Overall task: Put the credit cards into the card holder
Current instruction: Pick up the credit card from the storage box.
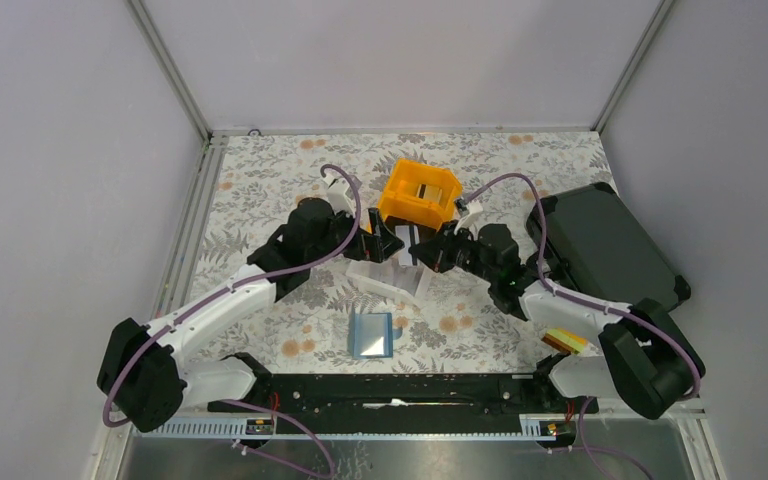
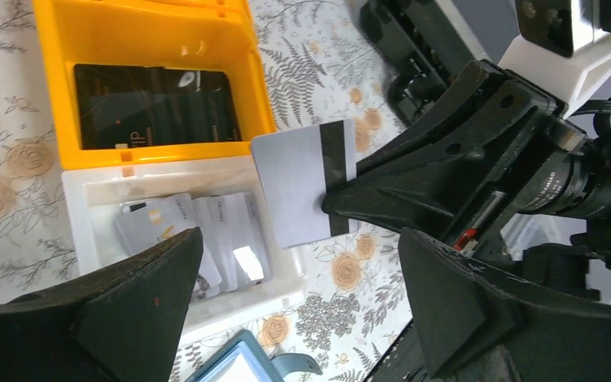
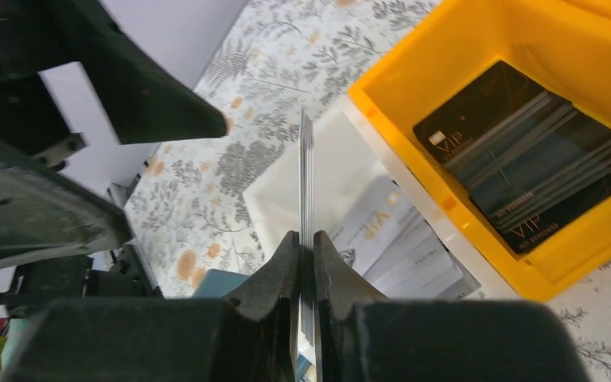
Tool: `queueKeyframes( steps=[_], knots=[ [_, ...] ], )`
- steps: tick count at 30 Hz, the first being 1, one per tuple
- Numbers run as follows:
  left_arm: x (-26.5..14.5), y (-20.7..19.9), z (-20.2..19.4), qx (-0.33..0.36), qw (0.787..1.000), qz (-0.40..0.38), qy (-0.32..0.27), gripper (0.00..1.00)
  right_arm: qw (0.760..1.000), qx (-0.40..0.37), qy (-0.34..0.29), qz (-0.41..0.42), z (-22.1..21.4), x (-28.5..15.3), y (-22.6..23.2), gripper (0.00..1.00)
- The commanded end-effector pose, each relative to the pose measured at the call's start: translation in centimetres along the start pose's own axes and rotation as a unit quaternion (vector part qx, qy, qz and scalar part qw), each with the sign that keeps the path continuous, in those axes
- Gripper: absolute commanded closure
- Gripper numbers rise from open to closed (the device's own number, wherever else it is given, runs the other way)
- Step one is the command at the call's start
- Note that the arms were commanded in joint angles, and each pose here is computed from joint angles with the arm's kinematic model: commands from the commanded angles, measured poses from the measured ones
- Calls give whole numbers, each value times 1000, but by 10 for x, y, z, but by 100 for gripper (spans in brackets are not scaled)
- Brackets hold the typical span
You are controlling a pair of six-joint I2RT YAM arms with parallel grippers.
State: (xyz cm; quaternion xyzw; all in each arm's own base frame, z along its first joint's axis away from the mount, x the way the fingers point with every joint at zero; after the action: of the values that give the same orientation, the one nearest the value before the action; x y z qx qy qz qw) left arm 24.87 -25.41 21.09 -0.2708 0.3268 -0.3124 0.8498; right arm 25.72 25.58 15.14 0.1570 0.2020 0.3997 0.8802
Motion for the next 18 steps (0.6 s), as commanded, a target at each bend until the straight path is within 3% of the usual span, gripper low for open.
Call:
queueKeyframes(
  steps=[1,14,16,18],
  knots=[
    [-4,-22,16,-14,996,-80,-22,1,996,-23,-50,65,32,-11,25,100],
    [-6,-22,19,-20,993,-114,-24,1,981,37,-70,175,54,-24,54,100],
    [-6,-25,17,-17,992,-125,-20,4,979,42,-71,188,56,-25,56,100],
    [-8,-28,15,-14,990,-142,-15,14,976,45,-69,200,58,-25,59,100]
  ],
)
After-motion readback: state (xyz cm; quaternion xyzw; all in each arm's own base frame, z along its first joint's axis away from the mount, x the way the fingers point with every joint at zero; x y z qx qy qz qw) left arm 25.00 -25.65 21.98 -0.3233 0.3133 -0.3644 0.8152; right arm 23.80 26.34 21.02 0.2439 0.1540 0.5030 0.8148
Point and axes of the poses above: each gripper's point midway between its finger pads, its own x axis out along the fingers, its own y axis along the line the jaws close on, z = x × y, the point moved 3 cm from there along -x, back along the fingers, and after that the axes turned 11 degrees about -x, right-handed, at the moved point
